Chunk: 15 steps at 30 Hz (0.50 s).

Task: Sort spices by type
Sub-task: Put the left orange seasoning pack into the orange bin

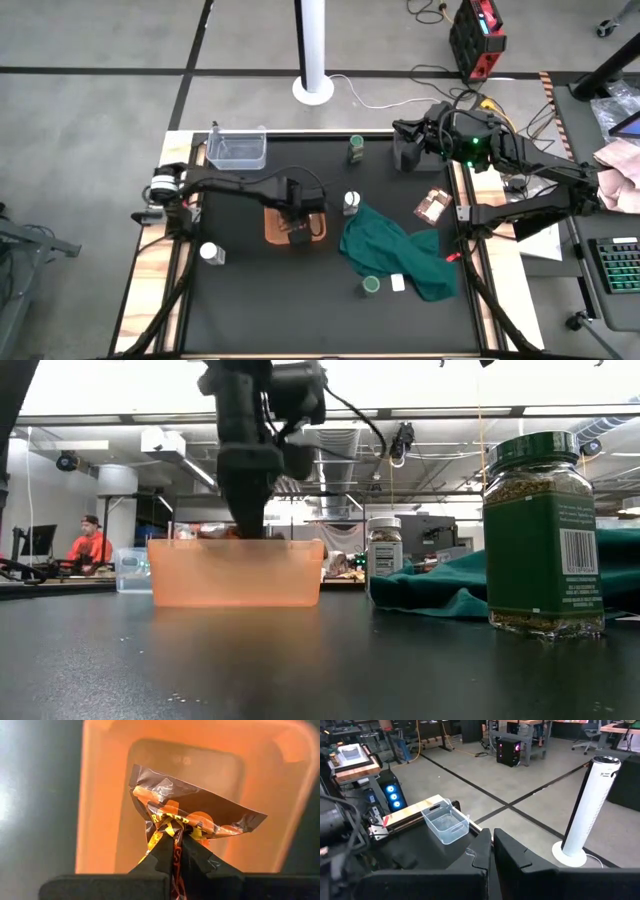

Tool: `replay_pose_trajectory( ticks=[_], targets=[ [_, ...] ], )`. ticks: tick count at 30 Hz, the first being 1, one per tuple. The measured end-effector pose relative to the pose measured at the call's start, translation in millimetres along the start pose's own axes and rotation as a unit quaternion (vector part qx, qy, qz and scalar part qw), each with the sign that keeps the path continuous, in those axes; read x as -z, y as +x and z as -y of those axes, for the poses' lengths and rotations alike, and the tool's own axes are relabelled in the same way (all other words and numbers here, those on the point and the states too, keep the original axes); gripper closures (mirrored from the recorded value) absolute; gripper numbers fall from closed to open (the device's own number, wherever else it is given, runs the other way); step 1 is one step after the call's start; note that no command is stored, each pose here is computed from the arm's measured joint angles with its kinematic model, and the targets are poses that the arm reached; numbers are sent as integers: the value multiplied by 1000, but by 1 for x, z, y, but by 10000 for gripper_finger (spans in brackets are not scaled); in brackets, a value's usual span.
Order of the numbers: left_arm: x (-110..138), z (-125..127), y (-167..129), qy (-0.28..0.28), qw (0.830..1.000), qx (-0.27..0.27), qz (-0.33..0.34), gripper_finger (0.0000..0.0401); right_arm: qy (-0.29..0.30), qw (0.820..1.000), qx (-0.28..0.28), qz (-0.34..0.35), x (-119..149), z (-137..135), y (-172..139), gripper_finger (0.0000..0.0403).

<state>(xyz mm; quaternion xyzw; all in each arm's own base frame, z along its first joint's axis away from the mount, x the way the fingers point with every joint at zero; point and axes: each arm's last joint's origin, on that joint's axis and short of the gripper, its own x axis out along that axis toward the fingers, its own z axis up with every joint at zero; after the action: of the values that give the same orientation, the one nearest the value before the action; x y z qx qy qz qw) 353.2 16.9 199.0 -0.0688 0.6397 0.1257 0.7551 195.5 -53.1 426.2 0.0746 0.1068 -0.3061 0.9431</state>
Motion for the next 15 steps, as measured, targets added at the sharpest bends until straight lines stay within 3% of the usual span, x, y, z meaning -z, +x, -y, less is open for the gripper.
replay_pose_trajectory(
  ticks=[6, 15],
  targets=[
    [-2, 1, 7, -4, 1000, -1, -2, 391, 0, 1000, 0, -1, 0, 0, 0, 390],
    [-7, 1, -5, 10, 1000, 8, 14, 305, -2, 1000, 0, -1, 0, 0, 0, 390]
  ],
)
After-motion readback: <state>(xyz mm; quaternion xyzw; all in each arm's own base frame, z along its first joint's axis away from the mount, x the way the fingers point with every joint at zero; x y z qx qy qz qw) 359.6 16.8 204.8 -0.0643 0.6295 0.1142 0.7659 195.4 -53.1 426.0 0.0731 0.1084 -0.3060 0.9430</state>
